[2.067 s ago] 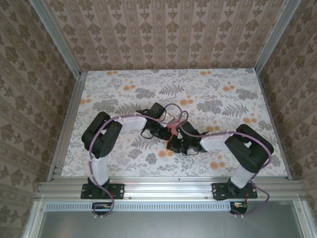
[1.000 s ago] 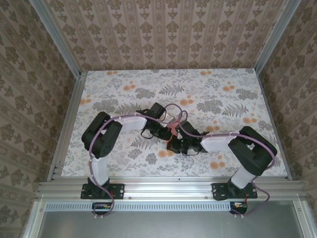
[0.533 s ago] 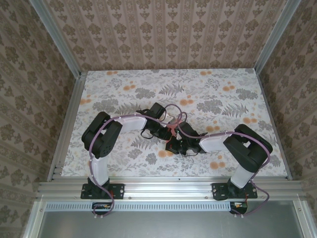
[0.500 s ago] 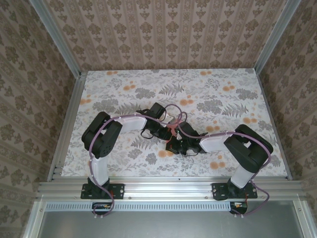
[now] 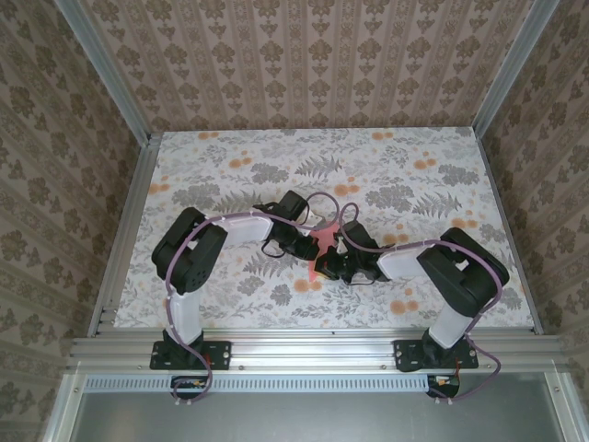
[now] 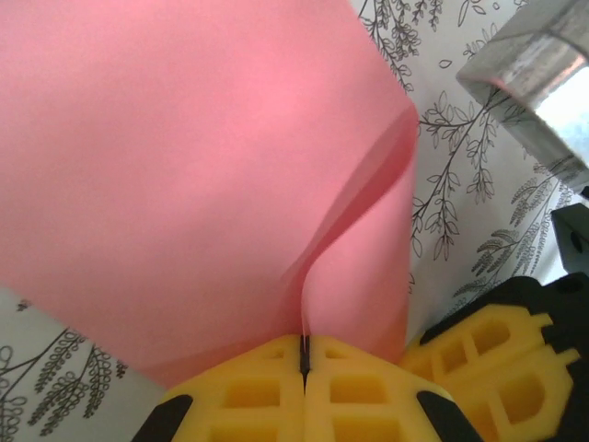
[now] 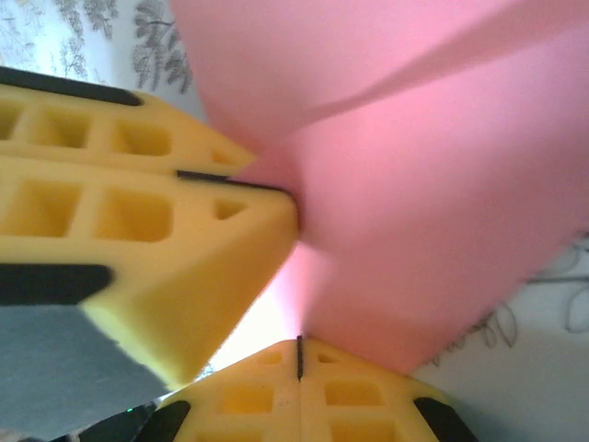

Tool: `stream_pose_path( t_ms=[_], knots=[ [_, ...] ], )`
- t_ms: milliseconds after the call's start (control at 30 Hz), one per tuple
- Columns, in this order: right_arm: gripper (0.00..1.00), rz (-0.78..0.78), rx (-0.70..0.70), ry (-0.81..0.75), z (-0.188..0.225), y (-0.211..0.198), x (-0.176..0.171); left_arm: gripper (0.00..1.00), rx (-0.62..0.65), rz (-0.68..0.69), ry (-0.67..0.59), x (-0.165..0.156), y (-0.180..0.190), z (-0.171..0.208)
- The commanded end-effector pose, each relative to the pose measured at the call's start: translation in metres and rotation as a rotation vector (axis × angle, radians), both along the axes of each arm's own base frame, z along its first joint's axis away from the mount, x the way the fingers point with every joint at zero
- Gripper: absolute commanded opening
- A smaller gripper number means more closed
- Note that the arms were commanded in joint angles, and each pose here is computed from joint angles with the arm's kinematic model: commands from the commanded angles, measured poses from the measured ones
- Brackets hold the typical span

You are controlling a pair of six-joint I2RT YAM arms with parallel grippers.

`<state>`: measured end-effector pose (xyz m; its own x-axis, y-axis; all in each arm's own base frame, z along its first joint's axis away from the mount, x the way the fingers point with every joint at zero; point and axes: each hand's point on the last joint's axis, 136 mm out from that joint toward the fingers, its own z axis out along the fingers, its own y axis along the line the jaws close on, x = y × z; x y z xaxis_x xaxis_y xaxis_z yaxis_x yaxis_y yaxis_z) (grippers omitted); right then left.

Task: Fold a paper plane with a square sheet of paper (pick it up from the middle)
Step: Third fold the triangle at the center of the table.

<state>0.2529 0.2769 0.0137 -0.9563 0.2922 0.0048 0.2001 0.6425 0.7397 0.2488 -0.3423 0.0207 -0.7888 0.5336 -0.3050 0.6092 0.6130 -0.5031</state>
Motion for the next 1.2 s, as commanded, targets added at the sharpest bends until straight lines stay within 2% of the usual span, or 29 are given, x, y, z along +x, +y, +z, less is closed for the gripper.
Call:
stream_pose_path(
  t_ms=[0,300,433,633,733,967,1167],
  knots=[
    [0.0,-0.02,-0.074,0.06,-0.03,-0.015,-0.011,0.0,0.086,0.0,0.037,-0.008,0.015,-0.02],
    [0.0,-0.034,0.018,-0.046,0.019,-0.01,0.016,0.0,0.089,0.0,0.04,-0.009,0.016,-0.019],
    [0.0,-0.034,0.002,-0.028,0.006,-0.014,0.02,0.0,0.091,0.0,0.041,-0.009,0.016,-0.02],
    [0.0,-0.041,-0.076,0.052,-0.029,-0.027,0.007,0.0,0.089,0.0,0.04,-0.009,0.015,-0.02],
    [0.0,-0.041,-0.064,0.026,-0.015,-0.027,0.012,0.0,0.089,0.002,0.039,-0.008,0.015,-0.019],
    [0.0,-0.066,-0.036,-0.075,0.026,-0.039,0.047,0.0,0.091,0.0,0.039,-0.009,0.016,-0.019],
    [0.0,-0.067,-0.06,-0.054,0.012,-0.043,0.061,0.0,0.091,0.0,0.038,-0.009,0.015,-0.019]
  ],
)
